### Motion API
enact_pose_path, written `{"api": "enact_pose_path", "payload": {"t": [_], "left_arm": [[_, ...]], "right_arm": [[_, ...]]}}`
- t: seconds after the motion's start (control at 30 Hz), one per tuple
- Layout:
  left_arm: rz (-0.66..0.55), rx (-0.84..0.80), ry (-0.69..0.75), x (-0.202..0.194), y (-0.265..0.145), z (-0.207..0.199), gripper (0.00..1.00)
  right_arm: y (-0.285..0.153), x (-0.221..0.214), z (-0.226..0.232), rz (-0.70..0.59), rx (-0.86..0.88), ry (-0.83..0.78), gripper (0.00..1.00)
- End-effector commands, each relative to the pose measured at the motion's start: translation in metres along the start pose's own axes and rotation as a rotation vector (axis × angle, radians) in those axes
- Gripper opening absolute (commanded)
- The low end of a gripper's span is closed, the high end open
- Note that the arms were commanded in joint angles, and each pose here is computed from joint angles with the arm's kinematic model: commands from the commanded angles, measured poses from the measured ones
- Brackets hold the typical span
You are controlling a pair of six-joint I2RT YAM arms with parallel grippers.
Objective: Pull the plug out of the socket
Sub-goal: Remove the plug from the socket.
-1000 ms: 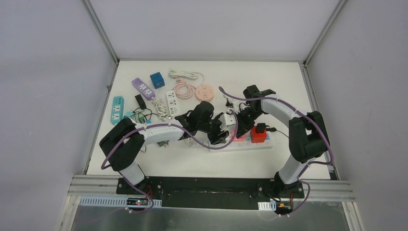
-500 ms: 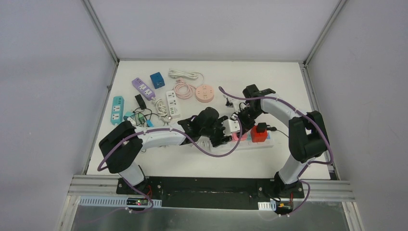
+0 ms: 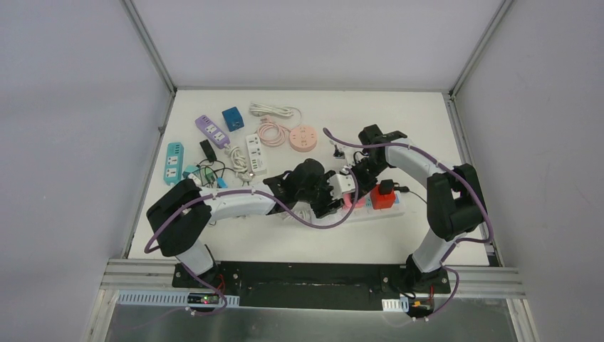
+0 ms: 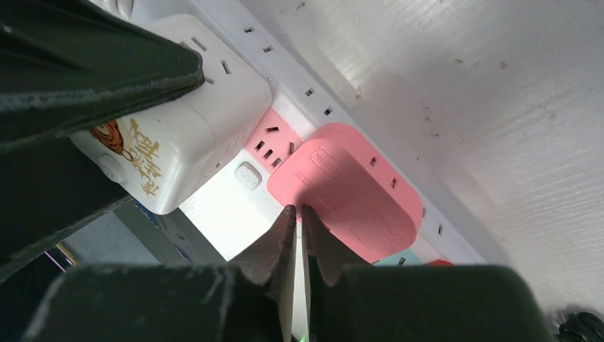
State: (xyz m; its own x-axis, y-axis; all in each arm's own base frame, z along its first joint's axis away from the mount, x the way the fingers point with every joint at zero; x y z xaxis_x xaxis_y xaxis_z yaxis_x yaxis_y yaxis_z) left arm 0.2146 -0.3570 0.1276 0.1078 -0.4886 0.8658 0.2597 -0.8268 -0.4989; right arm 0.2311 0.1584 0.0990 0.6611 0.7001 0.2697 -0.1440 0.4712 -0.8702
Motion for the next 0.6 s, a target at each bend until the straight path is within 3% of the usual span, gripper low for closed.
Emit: {"api": "enact_pose_path", "payload": {"t": [0.0,0.13,0.3,0.4,0.47,0.57], "left_arm": [[0.040,0.164,0.181,0.011,-0.002,0.017,0.00],[0.065,0.163,0.201,0.013,0.000,0.014,0.00],[-0.028,0.042,-0.040,0.021,0.002,0.011,0.00],[-0.057,0.036,-0.112,0.023,0.003,0.014,0.00],[-0.050,0.065,-0.091,0.022,0.002,0.017,0.00],[-0.008,0.139,0.069,0.021,-0.001,0.017,0.00]], "right_arm": [[0.013,0.001,-0.017,0.033,-0.075,-0.027,0.10],[0.013,0.001,-0.018,0.040,-0.077,-0.024,0.10],[0.013,0.001,-0.019,0.042,-0.080,-0.022,0.10],[0.014,0.000,-0.019,0.045,-0.081,-0.020,0.10],[0.014,0.000,-0.020,0.047,-0.084,-0.019,0.10],[0.014,0.000,-0.020,0.048,-0.087,-0.018,0.10]]}}
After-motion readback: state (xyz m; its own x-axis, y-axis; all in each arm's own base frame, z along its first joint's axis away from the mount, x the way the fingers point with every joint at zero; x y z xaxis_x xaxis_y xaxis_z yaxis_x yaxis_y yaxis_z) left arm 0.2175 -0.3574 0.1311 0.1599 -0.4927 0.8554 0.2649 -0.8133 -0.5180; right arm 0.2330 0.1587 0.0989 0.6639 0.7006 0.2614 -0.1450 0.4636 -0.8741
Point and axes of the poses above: each gripper's point midway between its finger pads, its own y axis out along the fingers, its own z axis along the line the jaws close on, x = y × z, the point moved 4 cm from there along -y, back along the fingers, and after that the axes turned 3 degrees about -y, right-handed, at the moved point
